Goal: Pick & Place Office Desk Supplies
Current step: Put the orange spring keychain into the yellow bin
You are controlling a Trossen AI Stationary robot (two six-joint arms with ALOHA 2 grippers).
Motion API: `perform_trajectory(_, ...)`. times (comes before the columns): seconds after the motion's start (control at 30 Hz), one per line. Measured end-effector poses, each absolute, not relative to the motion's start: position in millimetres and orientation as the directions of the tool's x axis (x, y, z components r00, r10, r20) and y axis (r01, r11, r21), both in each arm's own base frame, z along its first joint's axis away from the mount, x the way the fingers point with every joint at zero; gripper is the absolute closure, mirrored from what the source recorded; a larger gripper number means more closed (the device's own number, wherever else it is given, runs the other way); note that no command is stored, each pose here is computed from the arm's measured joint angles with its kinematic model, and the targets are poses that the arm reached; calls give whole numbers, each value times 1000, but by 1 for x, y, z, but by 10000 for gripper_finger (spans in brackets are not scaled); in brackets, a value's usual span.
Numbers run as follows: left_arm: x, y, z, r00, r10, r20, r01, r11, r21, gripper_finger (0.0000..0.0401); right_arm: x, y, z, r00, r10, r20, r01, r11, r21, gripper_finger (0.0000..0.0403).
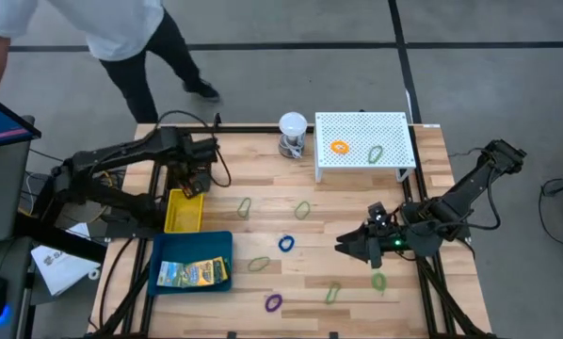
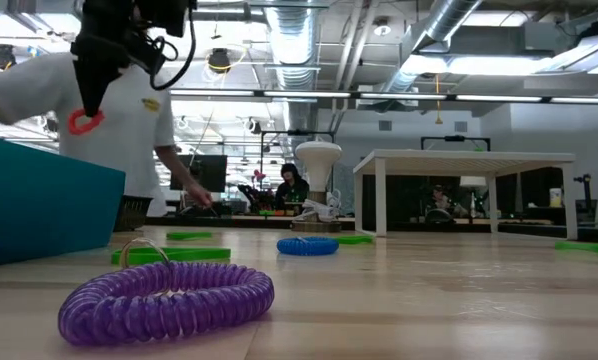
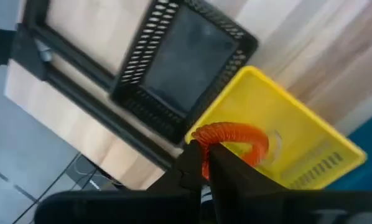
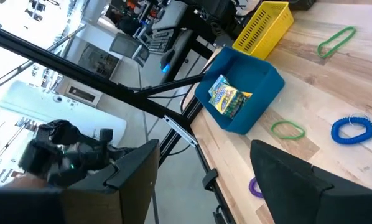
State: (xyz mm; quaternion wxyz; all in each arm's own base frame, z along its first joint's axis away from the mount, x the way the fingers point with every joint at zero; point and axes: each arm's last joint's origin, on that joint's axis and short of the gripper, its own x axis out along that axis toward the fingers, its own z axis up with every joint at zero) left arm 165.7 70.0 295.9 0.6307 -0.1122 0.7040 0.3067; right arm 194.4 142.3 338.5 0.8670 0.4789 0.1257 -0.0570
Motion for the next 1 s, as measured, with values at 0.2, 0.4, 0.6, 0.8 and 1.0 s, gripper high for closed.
perform_trajectory(0.2,180,69,275,-271,171,-947,-529,796,294,396,195,142,338,962,21,-273,220,534,816,154)
perform_trajectory(0.4,170,65,245,-381,108,-918,-596,730,333,396,193,144,339,962,28,-272,217,528,821,154)
perform_trajectory(0.6,144,54,220,-449,13,-893,-657,673,340,396,193,144,339,962,27,-272,219,521,825,154)
perform_trajectory(0.8,128,46,215,-438,-30,-899,-713,621,327,396,193,144,339,962,27,-272,218,521,825,154)
perform_trajectory(1.0,127,40,219,-357,-50,-933,-778,569,268,396,193,144,339,962,27,-272,219,521,825,154)
